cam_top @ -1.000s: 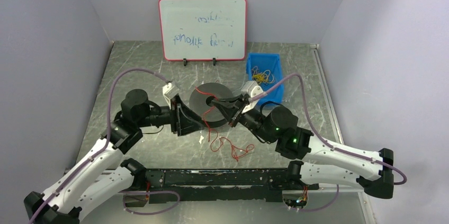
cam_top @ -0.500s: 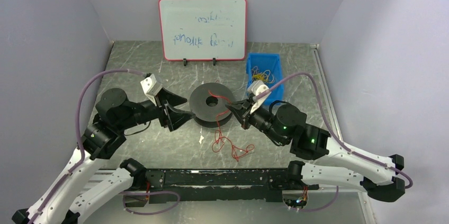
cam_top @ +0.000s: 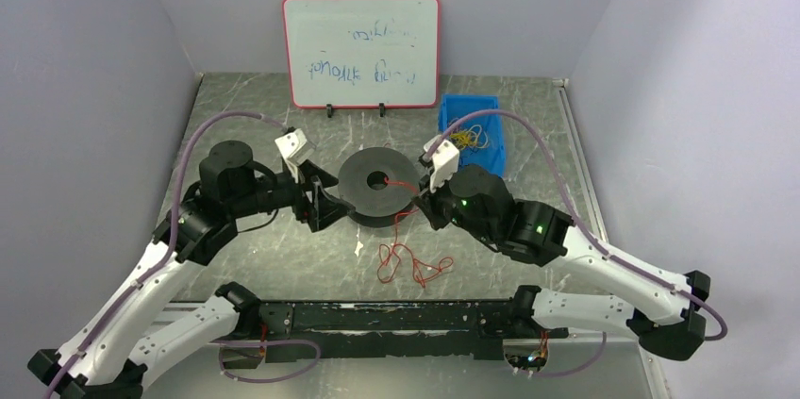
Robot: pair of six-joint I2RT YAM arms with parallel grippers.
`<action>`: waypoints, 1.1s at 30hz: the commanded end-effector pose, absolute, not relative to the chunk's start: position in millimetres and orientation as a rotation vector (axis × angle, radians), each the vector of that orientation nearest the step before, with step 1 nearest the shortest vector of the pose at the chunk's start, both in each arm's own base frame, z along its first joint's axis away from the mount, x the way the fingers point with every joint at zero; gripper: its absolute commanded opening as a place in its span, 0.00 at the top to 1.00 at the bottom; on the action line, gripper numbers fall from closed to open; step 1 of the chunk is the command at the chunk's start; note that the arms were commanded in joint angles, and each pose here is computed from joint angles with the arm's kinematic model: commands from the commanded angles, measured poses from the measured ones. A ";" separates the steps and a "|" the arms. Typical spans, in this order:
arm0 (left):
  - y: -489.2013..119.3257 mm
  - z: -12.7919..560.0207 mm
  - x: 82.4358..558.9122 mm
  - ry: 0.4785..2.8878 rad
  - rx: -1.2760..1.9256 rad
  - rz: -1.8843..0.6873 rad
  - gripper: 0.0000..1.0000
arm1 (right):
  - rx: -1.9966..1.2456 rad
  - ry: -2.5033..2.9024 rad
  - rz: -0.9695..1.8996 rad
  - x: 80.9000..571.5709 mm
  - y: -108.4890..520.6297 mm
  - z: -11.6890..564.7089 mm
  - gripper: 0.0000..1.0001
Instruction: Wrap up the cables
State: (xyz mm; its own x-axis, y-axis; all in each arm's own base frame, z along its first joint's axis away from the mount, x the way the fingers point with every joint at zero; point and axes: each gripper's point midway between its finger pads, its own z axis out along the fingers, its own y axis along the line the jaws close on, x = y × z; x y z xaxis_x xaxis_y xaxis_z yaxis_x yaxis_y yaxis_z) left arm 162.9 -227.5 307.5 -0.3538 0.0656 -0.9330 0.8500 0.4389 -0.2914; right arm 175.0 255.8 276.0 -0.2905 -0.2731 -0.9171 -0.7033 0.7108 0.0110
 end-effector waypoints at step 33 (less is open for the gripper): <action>-293.2 144.3 259.3 2.152 0.716 -0.204 0.01 | 0.110 1.908 0.561 213.6 142.4 253.5 1.00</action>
